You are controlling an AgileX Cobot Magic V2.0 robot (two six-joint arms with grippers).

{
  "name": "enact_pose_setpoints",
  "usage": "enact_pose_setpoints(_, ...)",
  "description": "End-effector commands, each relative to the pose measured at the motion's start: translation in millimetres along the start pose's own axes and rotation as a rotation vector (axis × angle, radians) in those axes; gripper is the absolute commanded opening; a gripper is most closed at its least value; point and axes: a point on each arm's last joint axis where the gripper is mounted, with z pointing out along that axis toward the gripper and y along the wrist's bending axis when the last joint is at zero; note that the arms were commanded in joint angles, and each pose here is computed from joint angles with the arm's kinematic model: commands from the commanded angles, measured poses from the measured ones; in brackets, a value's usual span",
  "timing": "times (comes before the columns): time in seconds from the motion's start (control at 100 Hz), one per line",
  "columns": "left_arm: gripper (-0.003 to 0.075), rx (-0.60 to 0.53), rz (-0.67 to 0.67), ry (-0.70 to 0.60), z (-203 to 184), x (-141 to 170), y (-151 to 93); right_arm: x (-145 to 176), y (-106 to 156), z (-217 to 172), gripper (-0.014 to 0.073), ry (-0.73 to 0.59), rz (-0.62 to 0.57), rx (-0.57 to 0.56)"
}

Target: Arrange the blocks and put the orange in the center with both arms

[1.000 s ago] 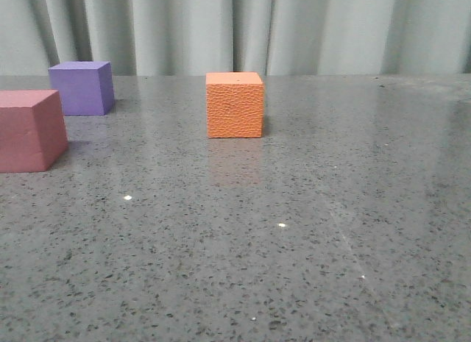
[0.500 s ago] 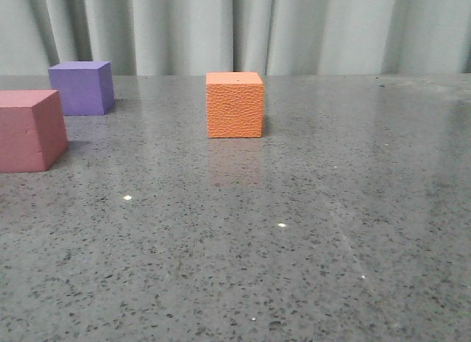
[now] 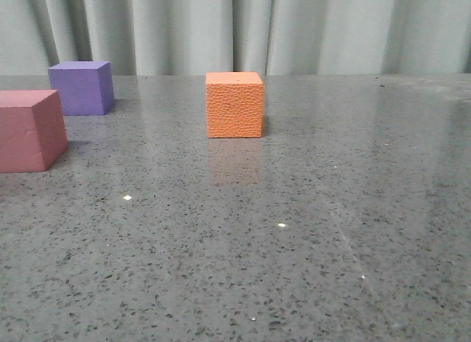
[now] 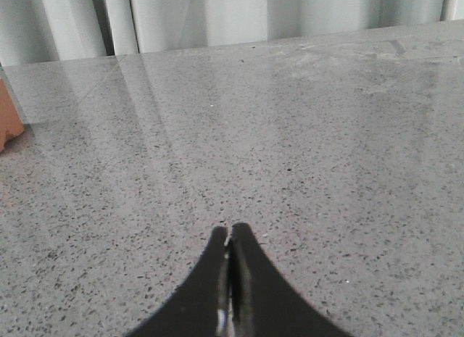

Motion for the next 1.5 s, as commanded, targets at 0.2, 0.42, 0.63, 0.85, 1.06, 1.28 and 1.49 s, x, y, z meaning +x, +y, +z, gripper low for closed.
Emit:
enact_pose_setpoints(0.2,0.0550,0.031,0.000,-0.191,-17,-20,-1,-14,2,-4,-0.0067,-0.125,-0.012,-0.018)
enact_pose_setpoints(0.42,0.0652,0.037,0.000,-0.142,-16,-16,-3,-14,2,-4,-0.0067,-0.125,-0.012,-0.018)
enact_pose_setpoints(0.63,0.0651,0.182,-0.004,-0.176,-25,-33,-27,-14,2,-4,-0.0067,-0.125,-0.012,-0.018)
enact_pose_setpoints(0.85,0.0650,0.312,0.008,-0.145,-9,-63,-76,-14,2,-4,-0.0067,-0.125,-0.012,-0.018)
enact_pose_setpoints(1.06,0.0650,0.287,0.052,-0.104,26,-81,-144,-14,2,-4,-0.0067,-0.125,-0.012,-0.018)
enact_pose_setpoints(1.28,0.0650,0.264,0.084,-0.035,64,-92,-217,-14,2,-4,-0.0067,-0.125,-0.012,-0.018)
enact_pose_setpoints(1.49,0.0650,0.216,0.119,0.027,98,-93,-268,-14,2,-4,-0.0067,-0.125,-0.012,-0.018)
